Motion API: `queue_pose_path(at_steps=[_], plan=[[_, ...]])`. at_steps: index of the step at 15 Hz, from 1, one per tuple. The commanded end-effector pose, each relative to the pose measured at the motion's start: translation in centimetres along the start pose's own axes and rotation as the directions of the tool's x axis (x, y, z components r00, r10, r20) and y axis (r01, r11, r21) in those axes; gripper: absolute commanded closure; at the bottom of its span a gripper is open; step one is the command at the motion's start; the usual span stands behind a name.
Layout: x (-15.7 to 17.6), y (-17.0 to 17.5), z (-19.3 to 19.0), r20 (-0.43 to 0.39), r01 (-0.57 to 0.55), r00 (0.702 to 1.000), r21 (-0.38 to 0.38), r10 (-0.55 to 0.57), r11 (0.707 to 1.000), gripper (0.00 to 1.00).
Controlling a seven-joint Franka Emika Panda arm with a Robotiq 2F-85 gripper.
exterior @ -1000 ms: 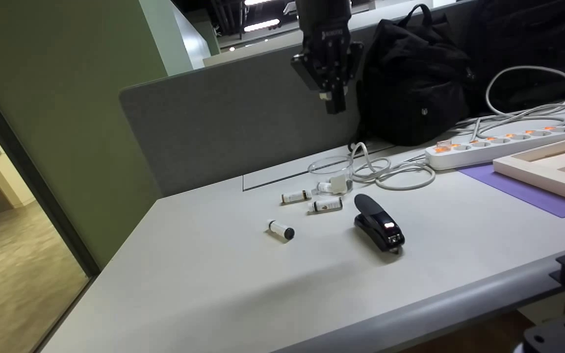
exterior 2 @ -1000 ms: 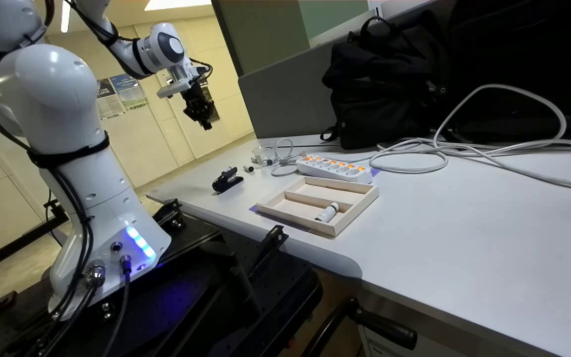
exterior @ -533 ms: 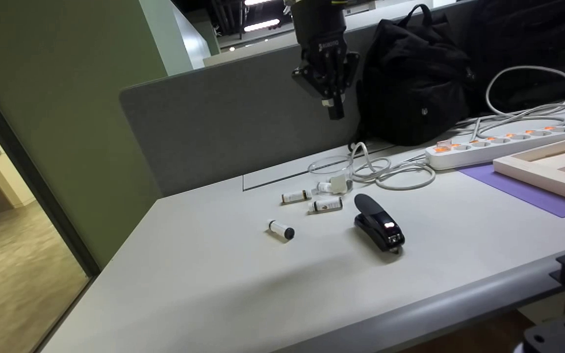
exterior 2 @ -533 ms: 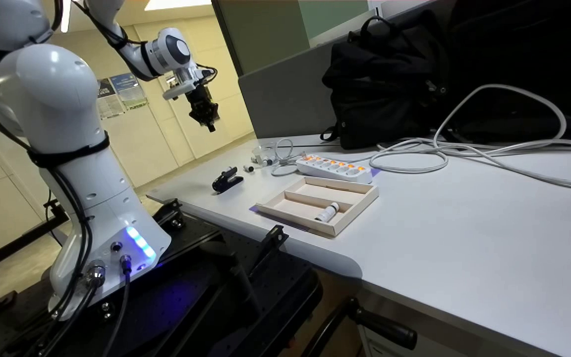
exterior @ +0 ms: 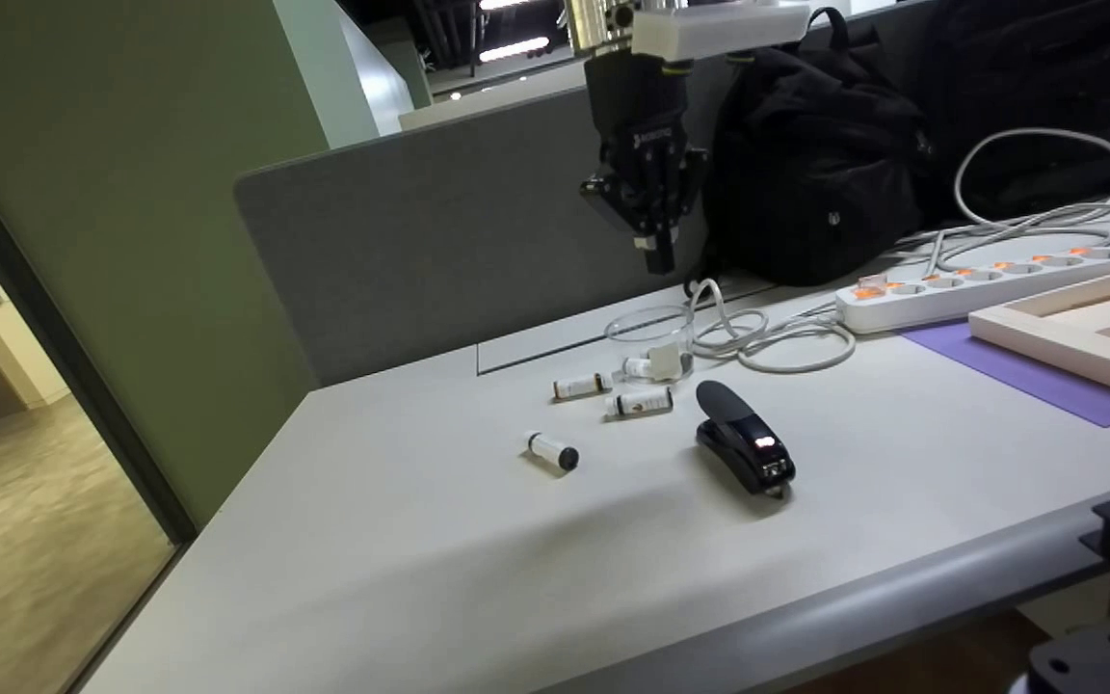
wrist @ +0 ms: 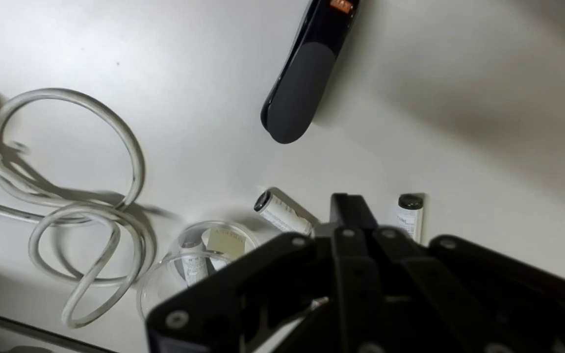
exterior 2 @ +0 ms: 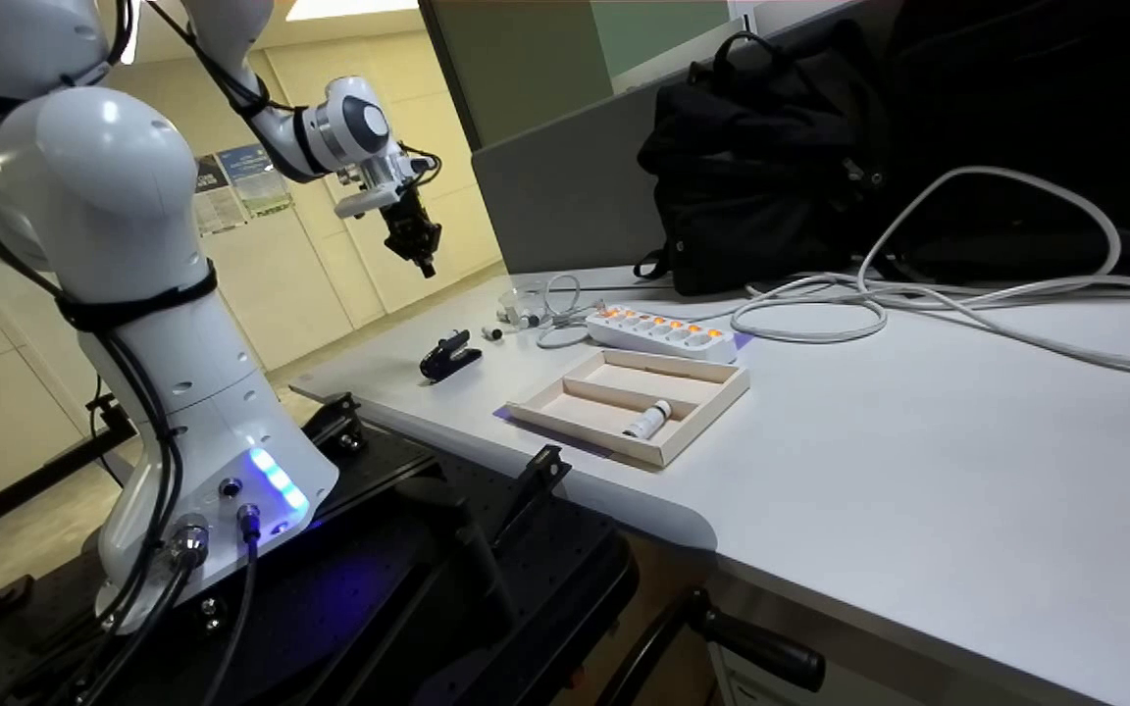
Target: Press the stapler
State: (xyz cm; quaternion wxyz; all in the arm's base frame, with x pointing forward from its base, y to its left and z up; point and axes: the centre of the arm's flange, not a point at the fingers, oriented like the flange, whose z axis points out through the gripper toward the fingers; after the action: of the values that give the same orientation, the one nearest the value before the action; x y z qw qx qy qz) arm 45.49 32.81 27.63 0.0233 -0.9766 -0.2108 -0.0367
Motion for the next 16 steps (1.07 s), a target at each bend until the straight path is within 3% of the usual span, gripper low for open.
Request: queue_pose_path(at_steps=[1, 6, 16], plan=[[0.4, 1.1, 3.5, 0.026, -0.024, 0.999, 0.018, 0.023, 1.000, 1.00], [-0.1, 2.2, 8.0, 0.118, -0.061, 0.991, 0.037, 0.056, 0.997, 1.00], [-1.0, 2.1, 7.7, 0.109, -0.028, 0.994, 0.038, 0.024, 0.999, 1.00]])
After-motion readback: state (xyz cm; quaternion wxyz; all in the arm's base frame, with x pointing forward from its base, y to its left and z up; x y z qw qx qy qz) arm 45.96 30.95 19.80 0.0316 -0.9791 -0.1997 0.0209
